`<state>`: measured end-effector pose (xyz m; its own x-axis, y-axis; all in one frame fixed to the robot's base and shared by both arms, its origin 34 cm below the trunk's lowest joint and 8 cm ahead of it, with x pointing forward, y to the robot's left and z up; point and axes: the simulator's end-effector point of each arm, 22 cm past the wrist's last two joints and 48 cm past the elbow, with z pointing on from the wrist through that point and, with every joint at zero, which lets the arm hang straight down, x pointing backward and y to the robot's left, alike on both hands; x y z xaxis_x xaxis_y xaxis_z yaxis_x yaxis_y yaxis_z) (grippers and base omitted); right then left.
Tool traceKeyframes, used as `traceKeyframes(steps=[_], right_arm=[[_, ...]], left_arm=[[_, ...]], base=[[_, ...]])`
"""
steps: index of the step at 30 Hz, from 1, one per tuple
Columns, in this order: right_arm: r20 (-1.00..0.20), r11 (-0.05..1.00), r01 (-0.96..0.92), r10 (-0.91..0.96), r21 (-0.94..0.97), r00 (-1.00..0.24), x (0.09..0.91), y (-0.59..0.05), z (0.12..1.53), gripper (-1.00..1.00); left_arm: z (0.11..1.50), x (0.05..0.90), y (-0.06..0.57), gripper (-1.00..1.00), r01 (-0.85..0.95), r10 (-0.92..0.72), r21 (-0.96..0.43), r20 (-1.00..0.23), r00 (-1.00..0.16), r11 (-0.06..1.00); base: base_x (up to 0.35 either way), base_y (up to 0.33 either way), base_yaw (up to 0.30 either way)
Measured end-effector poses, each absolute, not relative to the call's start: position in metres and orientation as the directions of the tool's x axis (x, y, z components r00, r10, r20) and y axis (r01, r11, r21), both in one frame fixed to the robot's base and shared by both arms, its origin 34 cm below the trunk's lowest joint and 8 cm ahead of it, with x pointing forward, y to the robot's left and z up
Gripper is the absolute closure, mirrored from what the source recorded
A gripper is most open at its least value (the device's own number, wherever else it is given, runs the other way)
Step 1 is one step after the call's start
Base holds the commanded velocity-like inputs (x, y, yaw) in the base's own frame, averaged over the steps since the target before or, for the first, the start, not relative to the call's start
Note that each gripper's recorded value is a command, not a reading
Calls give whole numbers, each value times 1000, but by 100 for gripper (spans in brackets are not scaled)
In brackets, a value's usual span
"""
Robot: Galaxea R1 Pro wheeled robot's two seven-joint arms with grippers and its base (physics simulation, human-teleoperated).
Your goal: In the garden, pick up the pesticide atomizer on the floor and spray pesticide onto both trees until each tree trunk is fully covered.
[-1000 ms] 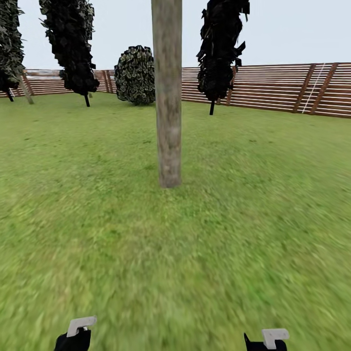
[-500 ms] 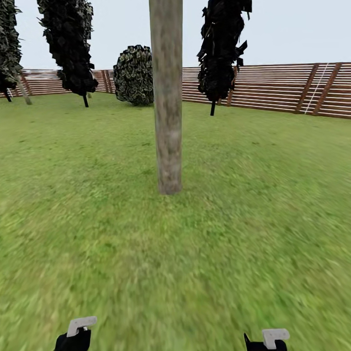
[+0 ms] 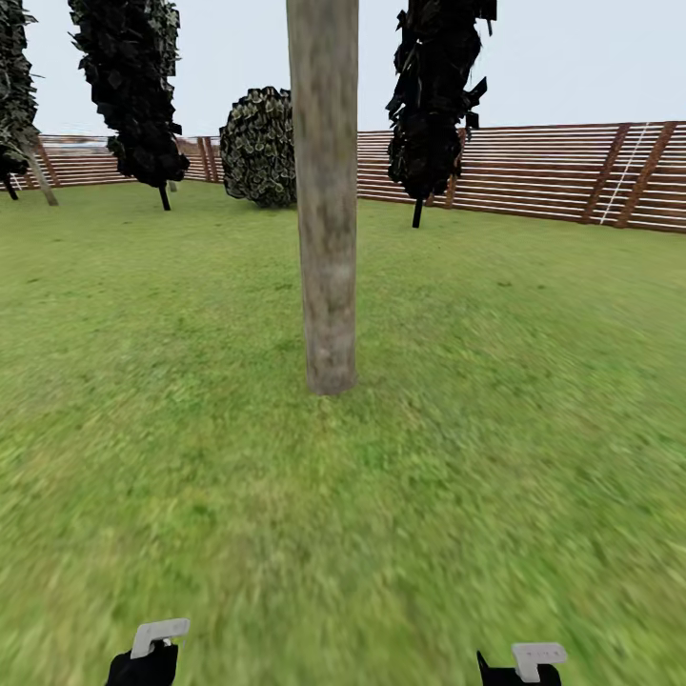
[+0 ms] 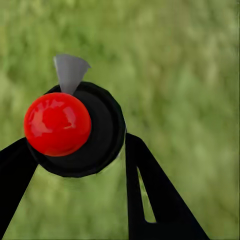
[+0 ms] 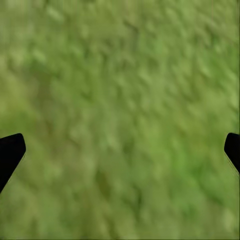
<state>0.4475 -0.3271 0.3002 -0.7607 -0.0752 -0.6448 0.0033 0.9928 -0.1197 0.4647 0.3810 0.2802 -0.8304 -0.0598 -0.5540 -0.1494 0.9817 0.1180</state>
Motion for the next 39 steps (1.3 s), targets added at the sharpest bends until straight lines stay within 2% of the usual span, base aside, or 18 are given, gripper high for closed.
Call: traceKeyframes(steps=[35, 39], right_arm=[[-648, 993, 6, -74, -120, -758, 449, -328, 302, -100], [-646, 993, 2, -75, -117, -760, 448, -326, 301, -100]], left_arm=[[281, 466, 382, 100, -151, -60, 118, -557, -828, 982], [281, 466, 382, 100, -151, -61, 117, -557, -828, 982]], base=[[336, 0, -18], [165, 0, -8]])
